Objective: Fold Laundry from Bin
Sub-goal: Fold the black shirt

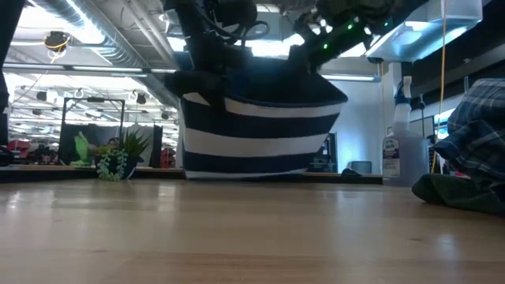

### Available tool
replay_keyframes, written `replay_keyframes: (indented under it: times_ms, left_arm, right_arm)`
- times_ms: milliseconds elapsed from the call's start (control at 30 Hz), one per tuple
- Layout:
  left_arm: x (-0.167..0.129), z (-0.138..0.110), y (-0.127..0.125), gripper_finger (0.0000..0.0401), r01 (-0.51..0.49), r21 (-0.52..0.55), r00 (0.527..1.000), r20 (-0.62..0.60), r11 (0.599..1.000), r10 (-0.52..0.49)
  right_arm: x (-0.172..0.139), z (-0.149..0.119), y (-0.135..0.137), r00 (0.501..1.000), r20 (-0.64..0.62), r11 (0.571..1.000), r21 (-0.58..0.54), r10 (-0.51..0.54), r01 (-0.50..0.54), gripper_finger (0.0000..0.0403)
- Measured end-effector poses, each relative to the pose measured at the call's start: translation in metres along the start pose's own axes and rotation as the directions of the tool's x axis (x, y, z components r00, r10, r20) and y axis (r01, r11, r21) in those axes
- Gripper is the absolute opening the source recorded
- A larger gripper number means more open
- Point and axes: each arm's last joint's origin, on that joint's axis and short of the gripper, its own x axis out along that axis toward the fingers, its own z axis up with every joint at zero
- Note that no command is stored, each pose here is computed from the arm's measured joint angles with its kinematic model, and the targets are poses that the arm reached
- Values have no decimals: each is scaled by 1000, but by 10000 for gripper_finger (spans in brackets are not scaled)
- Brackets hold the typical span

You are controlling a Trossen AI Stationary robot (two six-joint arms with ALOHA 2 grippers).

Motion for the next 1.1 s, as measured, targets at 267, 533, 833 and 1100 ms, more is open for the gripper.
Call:
replay_keyframes:
  times_ms: [267,533,833,1100]
  left_arm:
    - [6,0,-30,0,40,56,999,-9,998,-40]
    - [7,2,-43,0,54,66,998,14,996,-56]
    - [7,3,-43,0,58,55,998,19,997,-59]
    - [8,2,-42,0,57,49,998,17,997,-58]
  right_arm:
    - [23,-17,4,997,-67,999,-13,-38,37,254]
    - [25,-15,1,991,-55,992,26,-118,119,334]
    - [34,-28,6,990,-121,997,26,-74,78,322]
    - [47,-46,19,975,-221,999,-50,-15,4,134]
